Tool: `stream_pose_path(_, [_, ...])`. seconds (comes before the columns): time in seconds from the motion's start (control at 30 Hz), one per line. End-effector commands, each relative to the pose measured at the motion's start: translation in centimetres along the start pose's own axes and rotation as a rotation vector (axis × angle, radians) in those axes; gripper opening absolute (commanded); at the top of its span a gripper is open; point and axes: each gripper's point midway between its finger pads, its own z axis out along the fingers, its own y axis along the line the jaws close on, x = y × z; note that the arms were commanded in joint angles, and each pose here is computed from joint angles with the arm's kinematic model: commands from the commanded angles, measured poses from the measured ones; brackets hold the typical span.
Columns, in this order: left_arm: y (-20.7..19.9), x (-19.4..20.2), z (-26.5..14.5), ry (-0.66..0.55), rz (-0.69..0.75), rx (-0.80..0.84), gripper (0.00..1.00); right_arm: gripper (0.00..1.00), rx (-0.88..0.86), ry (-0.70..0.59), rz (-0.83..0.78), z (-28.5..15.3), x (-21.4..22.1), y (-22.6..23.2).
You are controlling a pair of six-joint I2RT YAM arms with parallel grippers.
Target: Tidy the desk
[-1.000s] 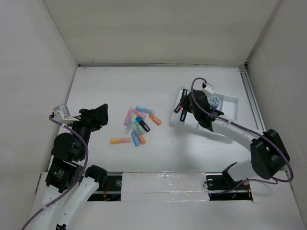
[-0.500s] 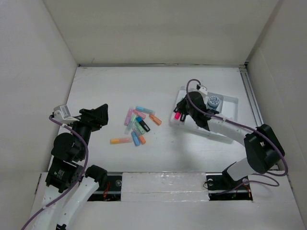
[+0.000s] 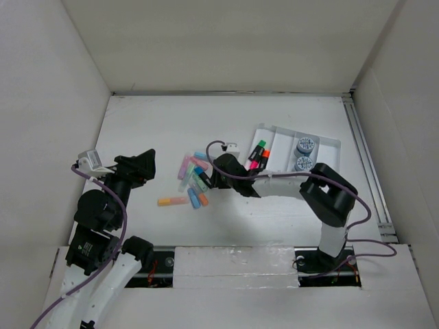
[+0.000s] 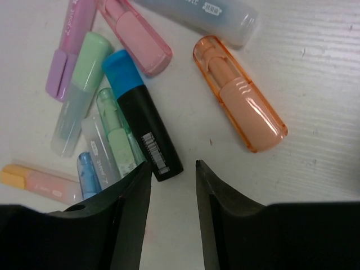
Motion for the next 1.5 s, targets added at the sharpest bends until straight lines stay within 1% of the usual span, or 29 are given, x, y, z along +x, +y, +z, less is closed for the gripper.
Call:
stream_pose_path(0.0, [-0.8,-0.9,0.2,-0.036,0.002,0.036,0.74,0.43,0.034,-0.084,-0.051,0.9,-2.8,1.8])
stream_pose_path(0.17, [-0.8,-0.8,0.1,-0.033,0.003,0.037,0.74,0.44,0.042,-0.064,-0.097,1.7,-0.9,2.8])
stream_pose_path(0.27, [-0.9,-0.8,0.1,-0.034,0.002,0.039,0.74,0.44,0.076,-0.067,-0.102,2.5,-0.7,2.3])
stream_pose_path(0.43, [-0.8,-0.7,0.1,-0.031,0.005,0.038,0.74,0.44,0.177,-0.058,-0.166,3.2,0.8,1.0])
stream_pose_path(0.53, [-0.9,-0.8,0.2,-0.032,0.004,0.039,0.74,0.44,0.203,-0.056,-0.173,3.5,1.0,0.4])
stream_pose_path(0.57, [-0.9,-0.8,0.2,-0.031,0.004,0.040,0.74,0.44,0.225,-0.073,-0.178,3.6,0.7,0.1])
stream_pose_path(0.63, [-0.9,-0.8,0.1,-0.033,0.004,0.040,0.74,0.44,0.254,-0.065,-0.206,3.9,1.4,-0.3])
stream_pose_path(0.67, [-0.9,-0.8,0.1,-0.033,0.004,0.042,0.74,0.44,0.256,-0.071,-0.216,3.8,1.3,0.1])
stream_pose_path(0.7, [-0.9,-0.9,0.1,-0.035,0.003,0.042,0.74,0.42,0.261,-0.061,-0.229,3.9,1.5,0.0])
stream_pose_path(0.73, [-0.9,-0.8,0.1,-0.032,0.004,0.041,0.74,0.29,0.261,-0.058,-0.232,4.0,1.6,0.0])
stream_pose_path(0.77, [-0.8,-0.8,0.1,-0.035,0.003,0.040,0.74,0.22,0.258,-0.067,-0.225,3.9,1.3,0.3])
stream_pose_path(0.83, [-0.8,-0.9,0.1,-0.036,0.003,0.038,0.74,0.13,0.219,-0.095,-0.205,3.4,0.7,1.4])
stream_pose_path(0.97, [-0.8,-0.9,0.0,-0.035,0.003,0.040,0.74,0.09,0.092,-0.203,-0.092,0.2,-2.9,4.3])
stream_pose_path(1.0, [-0.8,-0.8,0.0,-0.034,0.004,0.041,0.74,0.09,0.027,-0.264,-0.042,-1.9,-5.3,5.9])
stream_pose_path(1.07, [-0.9,-0.9,0.0,-0.037,0.003,0.041,0.74,0.09,-0.007,-0.303,-0.003,-3.6,-6.3,5.9])
stream_pose_path(1.1, [-0.9,-0.9,-0.1,-0.039,0.002,0.042,0.74,0.09,-0.061,-0.354,0.041,-5.7,-8.2,7.0])
stream_pose_path(1.13, [-0.9,-1.0,-0.2,-0.042,-0.001,0.045,0.74,0.09,-0.075,-0.390,0.106,-7.3,-9.5,5.6])
stream_pose_path(1.17, [-0.9,-1.0,-0.2,-0.042,0.001,0.045,0.74,0.09,-0.075,-0.391,0.107,-7.3,-9.5,5.5])
stream_pose_path(1.23, [-0.9,-1.0,-0.2,-0.040,0.000,0.045,0.74,0.09,-0.046,-0.419,0.156,-7.7,-10.9,3.5])
stream_pose_path(1.3, [-1.0,-1.0,-0.2,-0.041,-0.001,0.049,0.74,0.09,-0.011,-0.432,0.203,-7.9,-11.4,1.1])
stream_pose_path(1.33, [-0.9,-1.0,-0.2,-0.039,0.001,0.048,0.74,0.09,0.036,-0.447,0.237,-7.6,-12.2,-1.1])
stream_pose_path(1.37, [-0.9,-0.9,-0.2,-0.038,0.001,0.048,0.74,0.09,0.050,-0.463,0.286,-8.0,-12.8,-2.2])
stream_pose_path(1.4, [-0.9,-0.9,-0.2,-0.038,0.002,0.046,0.74,0.09,0.086,-0.454,0.303,-7.7,-12.2,-4.1])
stream_pose_path(1.43, [-0.9,-1.0,-0.2,-0.040,0.001,0.047,0.74,0.10,0.125,-0.473,0.343,-7.6,-13.2,-6.5])
stream_pose_path(1.47, [-1.0,-1.0,-0.2,-0.039,0.000,0.052,0.74,0.11,0.131,-0.475,0.374,-7.6,-13.5,-7.6])
